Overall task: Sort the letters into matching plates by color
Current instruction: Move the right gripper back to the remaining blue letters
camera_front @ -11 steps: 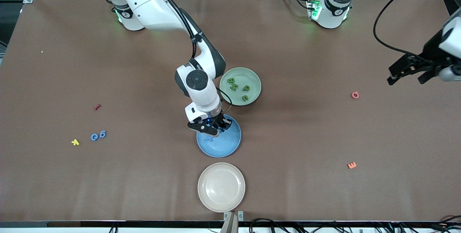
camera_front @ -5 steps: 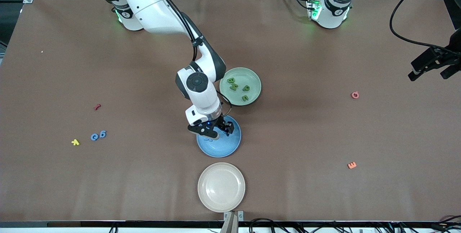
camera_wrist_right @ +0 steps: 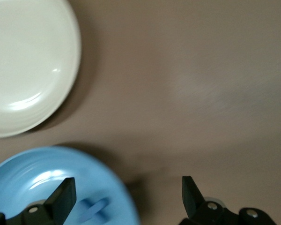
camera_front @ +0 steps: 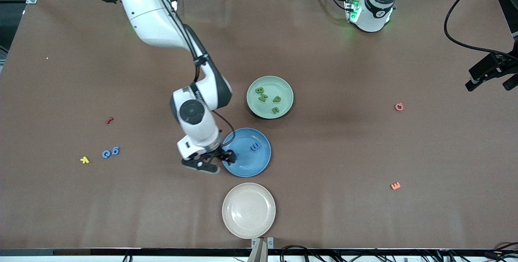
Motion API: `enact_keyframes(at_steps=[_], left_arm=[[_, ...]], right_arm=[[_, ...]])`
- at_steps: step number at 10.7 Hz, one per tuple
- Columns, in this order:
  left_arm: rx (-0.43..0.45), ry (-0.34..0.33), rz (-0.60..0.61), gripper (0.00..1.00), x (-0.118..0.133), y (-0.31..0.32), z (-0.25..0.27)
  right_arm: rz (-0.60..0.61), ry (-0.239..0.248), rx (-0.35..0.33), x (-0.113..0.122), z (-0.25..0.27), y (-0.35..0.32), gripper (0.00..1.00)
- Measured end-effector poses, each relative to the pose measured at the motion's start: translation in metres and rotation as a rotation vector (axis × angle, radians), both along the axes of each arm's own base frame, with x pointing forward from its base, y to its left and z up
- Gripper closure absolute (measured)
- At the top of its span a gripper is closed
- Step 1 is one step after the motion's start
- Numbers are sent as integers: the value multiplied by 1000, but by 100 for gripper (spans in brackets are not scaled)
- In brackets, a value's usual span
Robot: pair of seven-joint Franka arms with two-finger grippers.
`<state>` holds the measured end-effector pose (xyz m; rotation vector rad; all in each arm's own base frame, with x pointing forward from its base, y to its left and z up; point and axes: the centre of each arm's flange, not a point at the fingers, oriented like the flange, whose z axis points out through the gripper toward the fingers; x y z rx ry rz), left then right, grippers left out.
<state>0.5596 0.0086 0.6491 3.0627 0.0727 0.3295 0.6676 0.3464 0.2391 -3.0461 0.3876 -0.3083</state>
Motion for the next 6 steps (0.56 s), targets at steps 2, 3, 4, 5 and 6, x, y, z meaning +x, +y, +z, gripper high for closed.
enact_keyframes(at_steps=[2, 3, 4, 5, 6], left_arm=[[2, 0, 2, 0, 0, 5, 0], [1, 0, -2, 0, 0, 8, 0], [-1, -1, -7, 0, -1, 8, 1], [-3, -2, -14, 0, -1, 5, 1], [-4, -2, -26, 0, -1, -1, 2]], right_arm=[[21, 54, -39, 23, 10, -60, 0], [25, 77, -51, 31, 16, -89, 0], [22, 90, -57, 40, 21, -118, 0], [11, 96, -61, 48, 24, -150, 0], [-21, 101, -60, 54, 26, -185, 0]])
